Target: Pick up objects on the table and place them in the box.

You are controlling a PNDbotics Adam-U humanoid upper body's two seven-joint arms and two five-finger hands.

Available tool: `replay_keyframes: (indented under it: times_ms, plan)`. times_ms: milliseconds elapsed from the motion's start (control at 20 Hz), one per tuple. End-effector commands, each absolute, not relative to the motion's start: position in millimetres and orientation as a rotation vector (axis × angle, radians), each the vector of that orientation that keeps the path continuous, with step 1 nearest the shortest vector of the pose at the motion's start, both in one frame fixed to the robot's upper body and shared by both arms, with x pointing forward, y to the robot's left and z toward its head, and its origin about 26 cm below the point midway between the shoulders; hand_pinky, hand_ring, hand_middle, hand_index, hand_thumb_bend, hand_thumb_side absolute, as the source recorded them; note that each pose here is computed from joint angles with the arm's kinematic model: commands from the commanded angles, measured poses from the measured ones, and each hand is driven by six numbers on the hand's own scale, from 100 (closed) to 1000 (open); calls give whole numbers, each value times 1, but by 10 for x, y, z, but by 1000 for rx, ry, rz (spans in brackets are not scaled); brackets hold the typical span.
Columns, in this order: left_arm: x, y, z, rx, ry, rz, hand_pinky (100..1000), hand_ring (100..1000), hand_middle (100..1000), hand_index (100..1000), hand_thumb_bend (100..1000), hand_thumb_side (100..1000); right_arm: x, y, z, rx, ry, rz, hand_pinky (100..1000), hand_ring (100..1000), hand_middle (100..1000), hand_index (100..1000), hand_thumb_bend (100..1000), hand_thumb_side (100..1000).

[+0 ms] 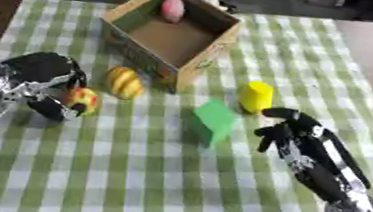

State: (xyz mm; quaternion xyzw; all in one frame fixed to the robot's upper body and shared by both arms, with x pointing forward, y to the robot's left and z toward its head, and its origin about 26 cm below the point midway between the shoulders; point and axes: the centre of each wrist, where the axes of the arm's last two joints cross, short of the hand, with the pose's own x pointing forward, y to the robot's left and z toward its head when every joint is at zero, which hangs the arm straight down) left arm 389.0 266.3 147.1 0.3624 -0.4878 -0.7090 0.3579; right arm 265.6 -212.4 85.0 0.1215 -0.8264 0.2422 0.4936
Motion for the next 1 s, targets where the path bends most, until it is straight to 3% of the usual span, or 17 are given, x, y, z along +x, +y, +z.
replay_keyframes:
  times_ms: [50, 300, 450, 600, 1000]
  plan:
    - [3767, 2707, 1886, 1024, -1351, -1825, 503, 435, 427, 617, 195, 277, 2664, -2135, 891, 287, -2019, 599, 726, 466, 248, 777, 100, 519]
    - [3500, 2646, 2422, 1099, -1472, -1798, 505, 439, 427, 616, 211, 260, 2665, -2139, 885, 286, -2016, 602, 726, 466, 248, 776, 100, 519]
    - [3464, 2605, 2630, 1143, -1525, -1752, 500, 439, 426, 616, 218, 250, 2665, -2136, 886, 289, -2016, 605, 726, 466, 248, 776, 100, 520]
    - [3552, 2544, 2728, 1176, -1557, -1727, 502, 440, 426, 617, 229, 240, 2665, -2127, 887, 296, -2015, 606, 726, 466, 248, 776, 100, 520]
    - [4100, 2384, 2698, 1249, -1626, -1600, 521, 463, 454, 645, 205, 215, 2666, -2067, 921, 338, -2024, 619, 725, 466, 250, 775, 100, 520]
